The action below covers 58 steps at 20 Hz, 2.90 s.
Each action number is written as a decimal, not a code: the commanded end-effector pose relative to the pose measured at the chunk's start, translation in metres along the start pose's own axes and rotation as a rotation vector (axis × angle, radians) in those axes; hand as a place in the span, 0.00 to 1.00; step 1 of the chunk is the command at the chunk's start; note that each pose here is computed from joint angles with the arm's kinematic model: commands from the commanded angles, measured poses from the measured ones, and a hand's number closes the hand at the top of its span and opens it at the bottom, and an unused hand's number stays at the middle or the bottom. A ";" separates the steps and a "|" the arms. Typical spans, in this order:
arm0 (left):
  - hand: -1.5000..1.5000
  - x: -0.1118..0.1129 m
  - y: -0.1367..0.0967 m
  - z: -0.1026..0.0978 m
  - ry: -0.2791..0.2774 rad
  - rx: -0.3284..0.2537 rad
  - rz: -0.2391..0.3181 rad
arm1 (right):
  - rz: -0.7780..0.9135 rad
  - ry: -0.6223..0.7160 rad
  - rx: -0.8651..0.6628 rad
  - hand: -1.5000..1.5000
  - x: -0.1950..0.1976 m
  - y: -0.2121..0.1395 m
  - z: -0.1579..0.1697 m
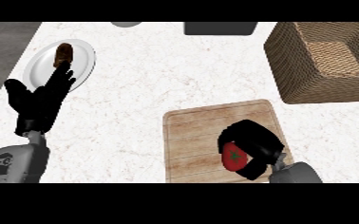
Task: Pick the tomato from the cutting board and place it in the basket
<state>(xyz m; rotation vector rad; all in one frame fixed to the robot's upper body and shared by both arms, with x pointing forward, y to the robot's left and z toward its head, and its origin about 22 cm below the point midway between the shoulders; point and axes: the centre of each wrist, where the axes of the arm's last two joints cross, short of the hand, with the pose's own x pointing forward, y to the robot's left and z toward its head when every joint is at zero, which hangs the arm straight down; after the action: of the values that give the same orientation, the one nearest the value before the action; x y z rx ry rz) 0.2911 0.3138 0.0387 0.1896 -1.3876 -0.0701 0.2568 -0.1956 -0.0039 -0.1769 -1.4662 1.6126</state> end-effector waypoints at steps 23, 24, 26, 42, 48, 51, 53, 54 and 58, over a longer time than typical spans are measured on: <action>0.50 -0.007 0.024 0.011 0.011 0.040 -0.011 | -0.439 -0.067 -0.347 1.00 0.090 0.076 0.149; 0.50 0.002 0.007 0.005 0.002 0.016 0.002 | -0.440 -0.132 -0.386 1.00 0.091 0.052 0.153; 0.50 -0.010 0.004 0.007 0.014 0.027 -0.003 | -0.410 -0.149 -0.468 1.00 0.103 0.043 0.180; 0.50 0.007 -0.016 -0.005 -0.015 -0.008 0.004 | -0.309 0.052 -0.777 1.00 0.138 -0.058 0.213; 0.50 -0.002 -0.005 0.002 -0.004 -0.023 -0.005 | -0.303 0.099 -0.896 1.00 0.123 -0.091 0.195; 0.50 0.009 -0.012 -0.003 0.007 -0.023 -0.009 | -0.285 0.174 -0.932 1.00 0.115 -0.118 0.185; 0.50 0.001 -0.008 -0.003 0.001 -0.033 -0.009 | -0.238 0.224 -0.982 1.00 0.107 -0.144 0.183; 0.50 0.010 -0.003 0.001 -0.011 -0.021 -0.004 | -0.216 0.273 -1.018 1.00 0.090 -0.154 0.179; 0.50 0.006 -0.005 -0.008 0.010 -0.024 0.000 | -0.187 0.363 -1.047 1.00 0.068 -0.205 0.180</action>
<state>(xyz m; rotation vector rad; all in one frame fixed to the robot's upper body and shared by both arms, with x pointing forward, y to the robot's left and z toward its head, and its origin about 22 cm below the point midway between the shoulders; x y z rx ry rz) 0.2963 0.3109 0.0430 0.1749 -1.3873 -0.0870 0.1865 -0.2869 0.2171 -0.7387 -1.8327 0.5546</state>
